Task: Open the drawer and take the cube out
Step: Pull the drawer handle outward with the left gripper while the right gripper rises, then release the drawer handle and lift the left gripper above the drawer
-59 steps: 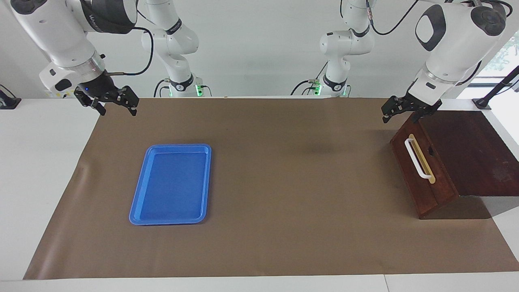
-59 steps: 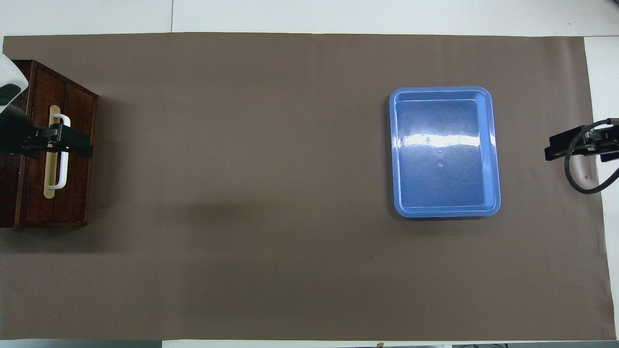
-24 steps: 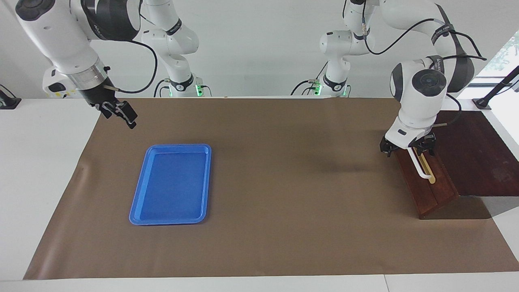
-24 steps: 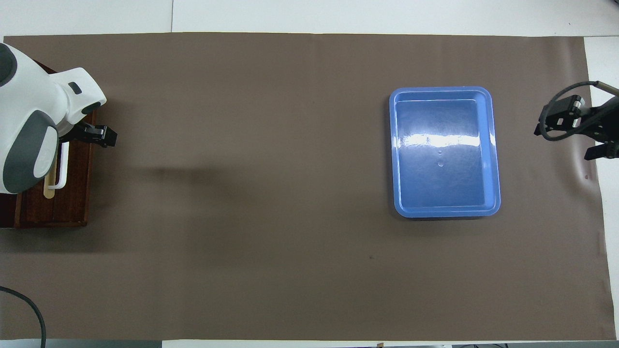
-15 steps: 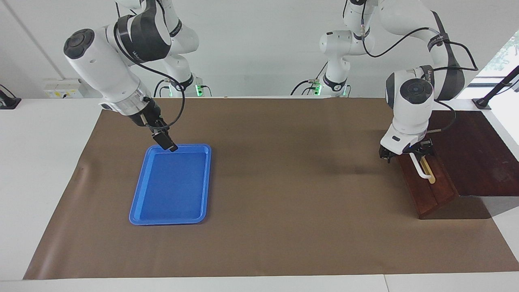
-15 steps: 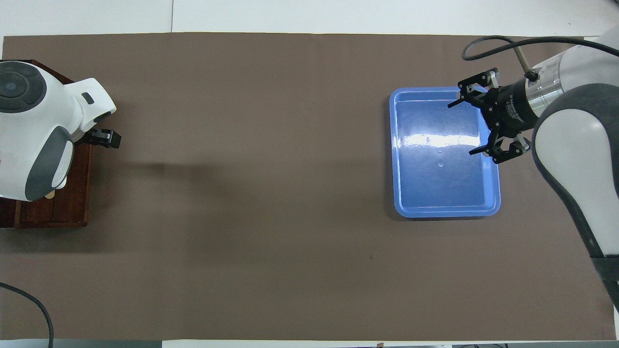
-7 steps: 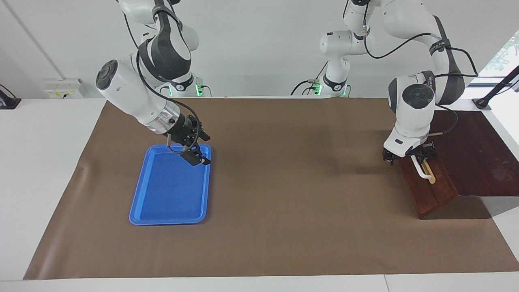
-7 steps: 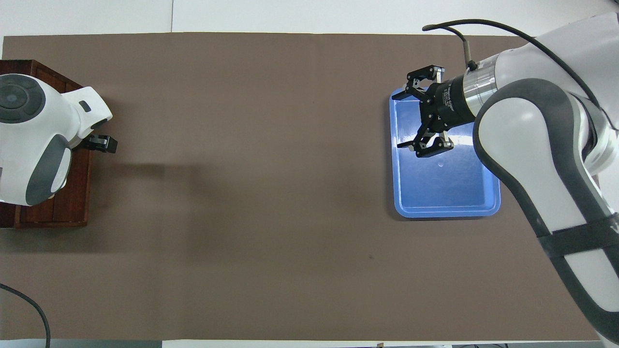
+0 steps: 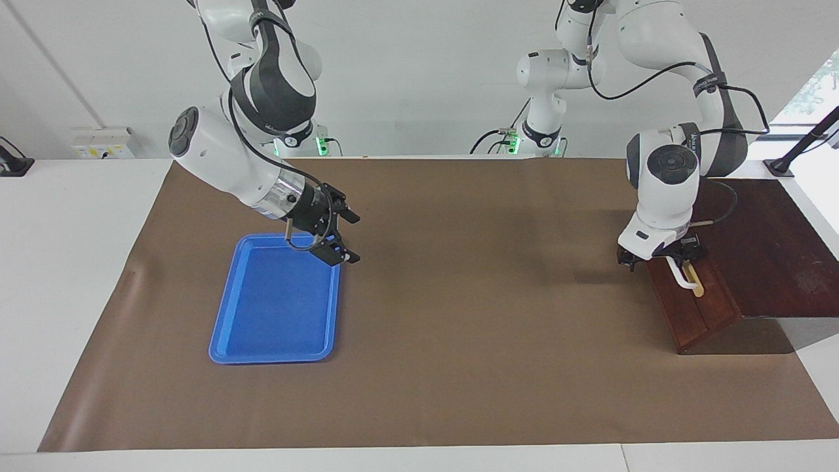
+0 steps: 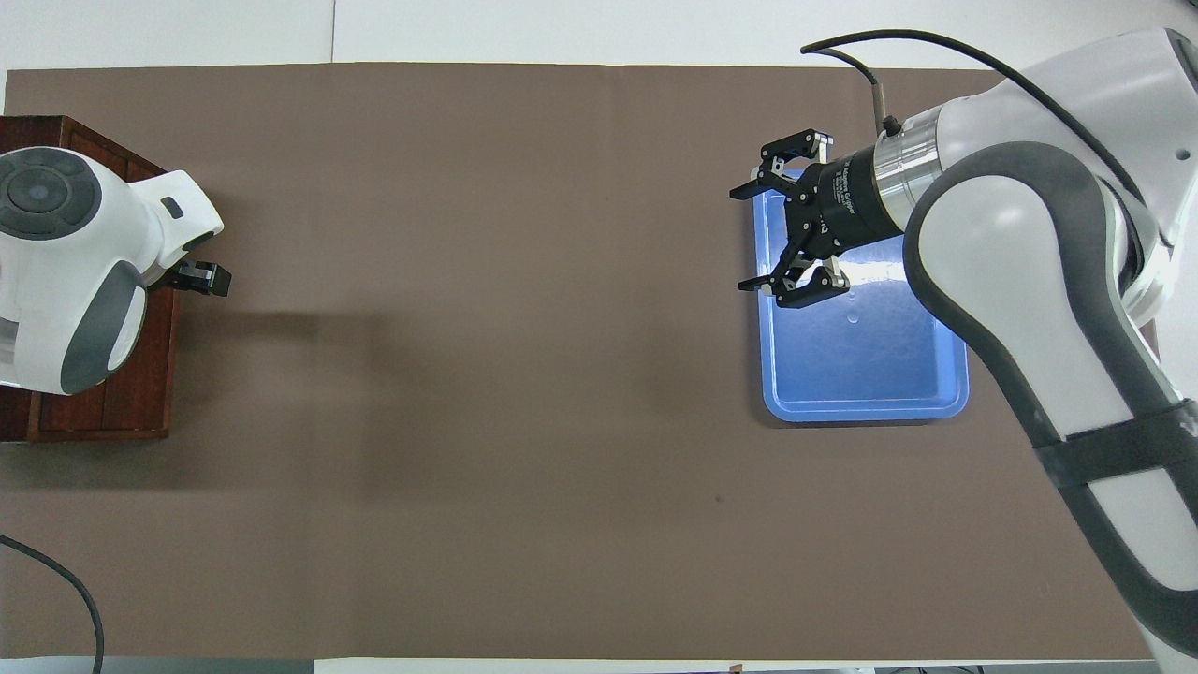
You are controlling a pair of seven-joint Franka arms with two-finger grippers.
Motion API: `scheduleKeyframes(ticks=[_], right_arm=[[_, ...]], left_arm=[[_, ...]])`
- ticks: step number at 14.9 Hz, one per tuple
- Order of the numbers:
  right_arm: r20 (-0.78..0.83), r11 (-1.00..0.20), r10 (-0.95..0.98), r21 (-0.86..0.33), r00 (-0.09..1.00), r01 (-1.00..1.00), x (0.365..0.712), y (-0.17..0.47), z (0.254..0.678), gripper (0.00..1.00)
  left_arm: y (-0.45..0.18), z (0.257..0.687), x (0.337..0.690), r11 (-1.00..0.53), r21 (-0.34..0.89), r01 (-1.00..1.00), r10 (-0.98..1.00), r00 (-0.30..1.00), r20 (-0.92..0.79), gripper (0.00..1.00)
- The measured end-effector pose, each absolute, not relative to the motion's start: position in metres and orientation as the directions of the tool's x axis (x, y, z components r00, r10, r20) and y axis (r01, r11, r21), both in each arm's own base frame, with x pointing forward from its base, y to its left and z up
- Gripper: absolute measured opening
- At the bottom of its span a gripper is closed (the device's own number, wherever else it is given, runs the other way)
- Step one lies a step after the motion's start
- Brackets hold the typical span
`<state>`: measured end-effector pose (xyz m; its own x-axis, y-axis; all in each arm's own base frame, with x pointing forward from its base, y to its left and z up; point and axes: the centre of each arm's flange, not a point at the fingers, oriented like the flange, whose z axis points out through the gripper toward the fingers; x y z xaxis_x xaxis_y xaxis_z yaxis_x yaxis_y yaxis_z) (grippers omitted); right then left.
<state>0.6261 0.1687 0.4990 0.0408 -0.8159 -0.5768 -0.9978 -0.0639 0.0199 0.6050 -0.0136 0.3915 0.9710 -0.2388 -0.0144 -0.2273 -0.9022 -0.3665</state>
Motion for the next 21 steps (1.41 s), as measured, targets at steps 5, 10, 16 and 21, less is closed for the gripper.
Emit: scheduleKeyframes(ticks=[5, 10, 16, 21], right_arm=[[-0.595, -0.102, -0.802, 0.039, 0.059, -0.994, 0.668, 0.179, 0.487, 0.96], [-0.622, -0.101, -0.781, 0.047, 0.050, -0.994, 0.680, 0.193, 0.470, 0.96], [-0.669, -0.107, -0.741, 0.041, 0.052, -0.993, 0.673, 0.226, 0.449, 0.97], [-0.695, -0.098, -0.718, 0.046, 0.038, -0.994, 0.672, 0.228, 0.440, 1.00]], left_arm=[[-0.023, 0.390, 0.608, -0.909, -0.362, -0.205, -0.229, 0.973, 0.023, 1.00], [-0.049, 0.390, 0.608, -0.917, -0.357, -0.180, -0.212, 0.976, 0.051, 1.00], [-0.109, 0.397, 0.602, -0.933, -0.310, -0.184, -0.214, 0.975, 0.063, 1.00], [-0.140, 0.401, 0.598, -0.943, -0.292, -0.158, -0.186, 0.980, 0.073, 1.00]])
